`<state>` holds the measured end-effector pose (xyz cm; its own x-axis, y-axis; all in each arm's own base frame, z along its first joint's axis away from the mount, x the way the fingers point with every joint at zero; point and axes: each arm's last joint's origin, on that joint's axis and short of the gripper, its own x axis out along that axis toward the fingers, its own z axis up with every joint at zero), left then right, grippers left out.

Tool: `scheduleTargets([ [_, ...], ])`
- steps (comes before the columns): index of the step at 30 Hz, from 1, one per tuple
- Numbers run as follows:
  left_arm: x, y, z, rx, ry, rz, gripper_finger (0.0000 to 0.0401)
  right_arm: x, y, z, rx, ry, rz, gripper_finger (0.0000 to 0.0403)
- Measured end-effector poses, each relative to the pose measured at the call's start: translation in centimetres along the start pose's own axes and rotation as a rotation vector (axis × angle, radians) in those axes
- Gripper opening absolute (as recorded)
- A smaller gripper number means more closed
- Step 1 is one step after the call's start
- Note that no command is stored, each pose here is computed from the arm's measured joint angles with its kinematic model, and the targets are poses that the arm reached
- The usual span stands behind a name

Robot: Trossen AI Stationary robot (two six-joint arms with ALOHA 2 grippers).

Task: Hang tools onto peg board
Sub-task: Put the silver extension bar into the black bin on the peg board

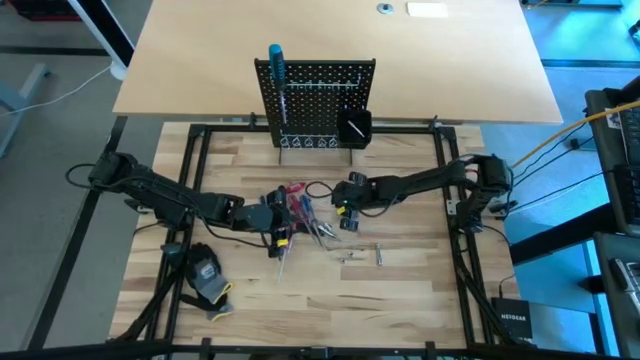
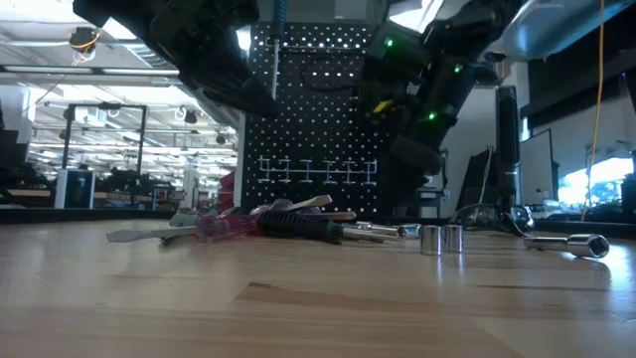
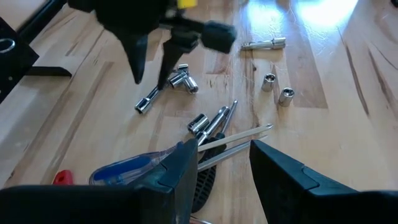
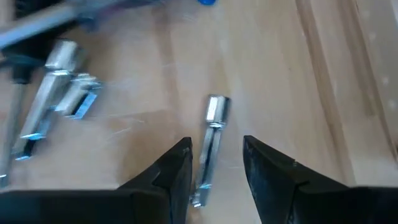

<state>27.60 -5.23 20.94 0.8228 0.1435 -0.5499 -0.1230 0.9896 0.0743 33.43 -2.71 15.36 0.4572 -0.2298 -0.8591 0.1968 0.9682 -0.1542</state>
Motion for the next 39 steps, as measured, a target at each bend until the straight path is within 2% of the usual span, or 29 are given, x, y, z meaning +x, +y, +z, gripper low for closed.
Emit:
scheduleTargets([
  [8, 0.0, 0.0, 0.0, 0.000, 0.001, 0.000, 0.0136, 0.9, -1.4, 0.1, 0.070, 0.001, 0.082, 0.0144],
  [16, 0.0, 0.0, 0.0, -0.008, 0.000, 0.000, 0.0136, 2.4, -1.0, -0.5, 0.078, 0.047, 0.122, 0.0143],
  [20, 0.0, 0.0, 0.0, -0.008, 0.000, 0.000, 0.0136, 3.0, -0.9, -0.6, 0.078, 0.047, 0.124, 0.0121],
  [28, 0.0, 0.0, 0.0, -0.008, 0.000, 0.000, 0.0136, 3.1, -0.8, -0.4, 0.066, 0.027, 0.127, 0.0040],
  [35, 0.0, 0.0, 0.0, -0.008, 0.000, 0.000, 0.0136, 2.4, -1.1, -0.1, 0.047, 0.002, 0.081, 0.0054],
  [39, 0.0, 0.0, 0.0, -0.007, 0.000, 0.000, 0.0136, 0.3, -1.6, 0.7, 0.035, -0.070, 0.054, 0.0049],
])
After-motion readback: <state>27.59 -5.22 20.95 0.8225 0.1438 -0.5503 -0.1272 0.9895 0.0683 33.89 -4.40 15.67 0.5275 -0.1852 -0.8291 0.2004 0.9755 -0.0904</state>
